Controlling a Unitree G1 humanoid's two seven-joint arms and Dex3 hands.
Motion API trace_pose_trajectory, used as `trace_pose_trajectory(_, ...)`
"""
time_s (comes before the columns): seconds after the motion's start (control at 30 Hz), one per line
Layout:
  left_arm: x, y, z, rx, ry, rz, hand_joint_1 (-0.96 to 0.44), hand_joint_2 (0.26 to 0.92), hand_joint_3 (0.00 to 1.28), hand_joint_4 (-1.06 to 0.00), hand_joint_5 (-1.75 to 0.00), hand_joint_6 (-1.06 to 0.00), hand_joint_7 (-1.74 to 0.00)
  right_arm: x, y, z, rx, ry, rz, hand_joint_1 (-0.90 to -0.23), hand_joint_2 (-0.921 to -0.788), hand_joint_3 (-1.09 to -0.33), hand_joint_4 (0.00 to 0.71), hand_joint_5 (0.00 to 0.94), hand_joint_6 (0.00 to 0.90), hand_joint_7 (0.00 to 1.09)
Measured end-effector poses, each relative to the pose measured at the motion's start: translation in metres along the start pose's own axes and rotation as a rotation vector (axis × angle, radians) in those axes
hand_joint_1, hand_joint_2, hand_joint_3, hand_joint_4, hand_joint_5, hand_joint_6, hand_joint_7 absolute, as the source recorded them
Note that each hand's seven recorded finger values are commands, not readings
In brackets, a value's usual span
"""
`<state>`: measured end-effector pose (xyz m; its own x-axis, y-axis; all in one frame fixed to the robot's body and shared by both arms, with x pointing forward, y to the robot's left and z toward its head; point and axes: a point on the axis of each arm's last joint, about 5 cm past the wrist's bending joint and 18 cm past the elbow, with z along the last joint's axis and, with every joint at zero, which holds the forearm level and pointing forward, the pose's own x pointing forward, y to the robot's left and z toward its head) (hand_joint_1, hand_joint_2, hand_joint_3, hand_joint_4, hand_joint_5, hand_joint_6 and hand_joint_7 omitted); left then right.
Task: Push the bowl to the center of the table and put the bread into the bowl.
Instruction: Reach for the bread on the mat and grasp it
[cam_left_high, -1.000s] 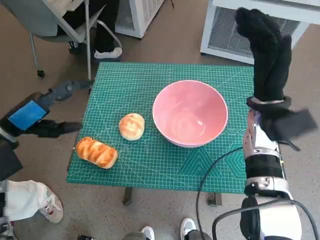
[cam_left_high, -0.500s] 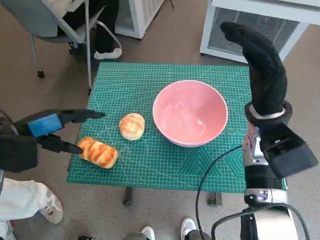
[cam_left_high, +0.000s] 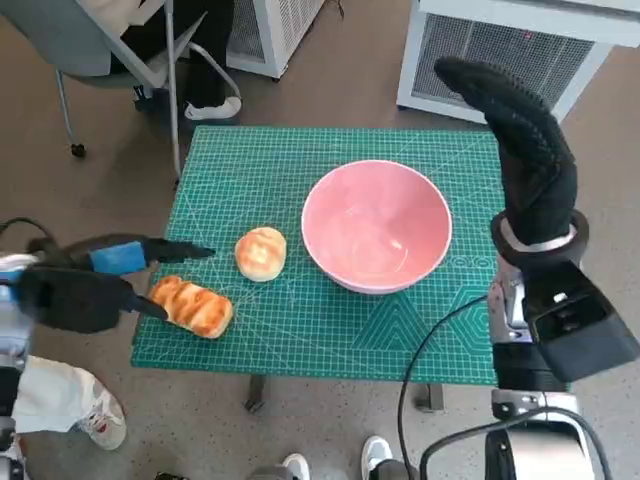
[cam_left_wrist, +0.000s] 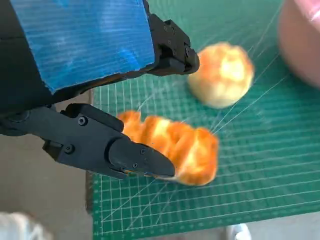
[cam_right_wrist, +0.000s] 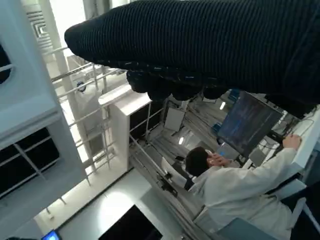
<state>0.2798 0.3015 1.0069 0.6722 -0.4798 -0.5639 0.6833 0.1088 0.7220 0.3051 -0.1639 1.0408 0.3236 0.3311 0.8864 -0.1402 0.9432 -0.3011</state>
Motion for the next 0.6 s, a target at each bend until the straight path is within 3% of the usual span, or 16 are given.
trace_pose_trajectory(0.3, 0.023, -0.013, -0.004, 0.006, 0.042, -0.087, -0.27, 0.795, 0.00, -0.37, -0.03, -0.45, -0.08, -0.0006, 0.000, 0.001, 0.002, -0.001, 0.002, -0.566, -0.921, -0.750, 0.256, 0.000, 0.052, 0.51)
trace_pose_trajectory(0.6, 0.032, -0.008, -0.001, 0.041, 0.074, -0.066, -0.14, 0.835, 0.02, -0.71, -0.15, -0.68, -0.18, -0.0012, 0.000, 0.001, 0.004, 0.000, -0.002, -0.566, -0.921, -0.748, 0.258, 0.001, 0.048, 0.51)
